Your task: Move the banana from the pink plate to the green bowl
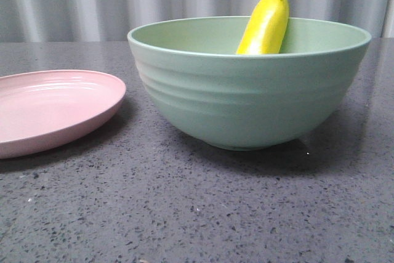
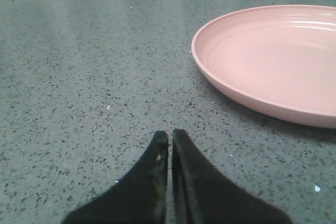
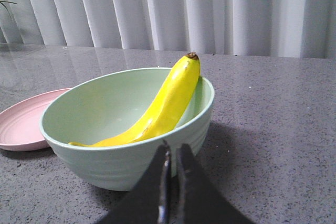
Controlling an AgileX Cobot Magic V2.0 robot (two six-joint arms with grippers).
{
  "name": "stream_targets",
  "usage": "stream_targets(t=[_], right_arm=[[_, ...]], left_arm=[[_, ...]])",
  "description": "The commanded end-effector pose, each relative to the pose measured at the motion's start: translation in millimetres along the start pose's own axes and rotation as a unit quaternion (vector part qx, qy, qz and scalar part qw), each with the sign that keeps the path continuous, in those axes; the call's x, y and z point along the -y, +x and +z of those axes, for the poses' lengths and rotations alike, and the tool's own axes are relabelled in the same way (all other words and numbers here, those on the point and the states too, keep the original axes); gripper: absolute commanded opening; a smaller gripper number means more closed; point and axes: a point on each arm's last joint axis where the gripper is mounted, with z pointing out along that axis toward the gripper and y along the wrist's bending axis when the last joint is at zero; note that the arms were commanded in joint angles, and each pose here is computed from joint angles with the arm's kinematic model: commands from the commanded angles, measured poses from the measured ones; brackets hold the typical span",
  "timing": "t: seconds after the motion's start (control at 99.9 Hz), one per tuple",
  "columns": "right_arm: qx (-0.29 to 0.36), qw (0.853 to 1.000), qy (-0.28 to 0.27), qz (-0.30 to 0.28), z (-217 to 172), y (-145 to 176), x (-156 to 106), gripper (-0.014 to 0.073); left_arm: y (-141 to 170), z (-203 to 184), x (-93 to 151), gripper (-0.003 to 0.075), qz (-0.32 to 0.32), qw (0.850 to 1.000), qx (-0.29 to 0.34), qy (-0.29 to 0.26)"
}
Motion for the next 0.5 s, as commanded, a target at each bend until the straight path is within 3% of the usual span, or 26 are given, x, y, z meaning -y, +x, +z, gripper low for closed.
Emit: stream_targets(t=[0.0, 0.49], right_arm=[[0.036, 0.999, 0.015, -0.001, -1.1, -13.5, 1.8, -0.0064], [0.030, 0.999, 0.016, 0.000, 0.3, -8.7, 2.6, -0.0064]], left_arm=[[-3.0, -1.0, -0.3, -0.0020, -0.003, 0.999, 0.040, -0.002], [-3.0, -1.0, -0.3, -0.0020, -0.003, 0.999, 0.040, -0.002]])
